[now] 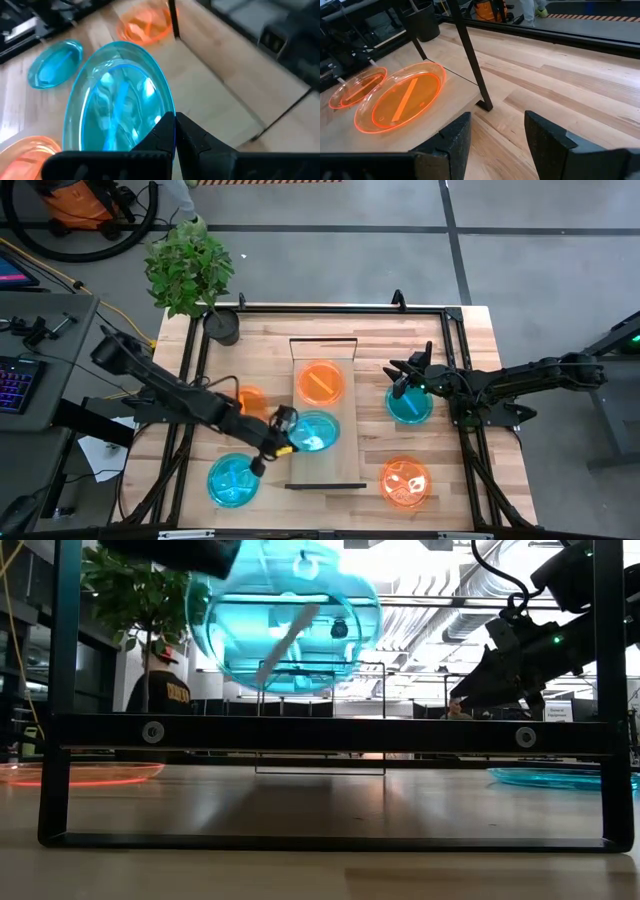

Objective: Place and stack plates onto a shelf
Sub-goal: Put the top left blue plate on the shelf

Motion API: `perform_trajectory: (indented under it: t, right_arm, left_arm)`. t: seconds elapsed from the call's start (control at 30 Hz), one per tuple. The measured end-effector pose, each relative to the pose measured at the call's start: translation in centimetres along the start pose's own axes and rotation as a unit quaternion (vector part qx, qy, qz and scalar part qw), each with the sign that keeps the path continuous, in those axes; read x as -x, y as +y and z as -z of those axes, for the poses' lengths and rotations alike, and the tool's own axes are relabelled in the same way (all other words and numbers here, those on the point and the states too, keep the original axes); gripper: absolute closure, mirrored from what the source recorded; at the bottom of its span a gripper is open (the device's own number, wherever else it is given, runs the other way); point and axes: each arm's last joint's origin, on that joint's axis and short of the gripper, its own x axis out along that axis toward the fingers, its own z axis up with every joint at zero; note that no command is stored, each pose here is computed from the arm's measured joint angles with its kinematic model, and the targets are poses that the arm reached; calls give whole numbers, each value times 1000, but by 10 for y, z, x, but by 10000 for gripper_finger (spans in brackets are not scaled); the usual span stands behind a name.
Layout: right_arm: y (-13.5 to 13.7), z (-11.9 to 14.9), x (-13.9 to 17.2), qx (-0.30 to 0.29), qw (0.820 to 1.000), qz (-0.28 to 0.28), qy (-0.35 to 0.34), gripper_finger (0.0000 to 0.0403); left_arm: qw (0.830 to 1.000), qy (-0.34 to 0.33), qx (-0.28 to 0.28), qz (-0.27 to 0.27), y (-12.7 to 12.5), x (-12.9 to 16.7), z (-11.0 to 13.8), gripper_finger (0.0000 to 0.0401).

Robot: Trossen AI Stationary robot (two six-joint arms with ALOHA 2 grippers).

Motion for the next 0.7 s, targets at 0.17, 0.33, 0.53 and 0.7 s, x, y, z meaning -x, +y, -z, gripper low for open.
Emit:
perform_trajectory:
  t: [0.17,0.33,0.53,0.7]
  right_arm:
    - [0,1,0,3,1000,2,4,236]
    - [-1,2,0,7,1000,5,8,236]
    - [-2,3,0,10,1000,8,13,236]
    - [-2,3,0,9,1000,8,15,236]
  left_arm:
    - [998,23,-51,1,-8,-23,8,401]
    - [997,38,-72,-3,-10,-41,16,401]
    - [993,62,-87,-54,-11,-53,23,399]
    - [991,72,-89,-73,-10,-56,25,369]
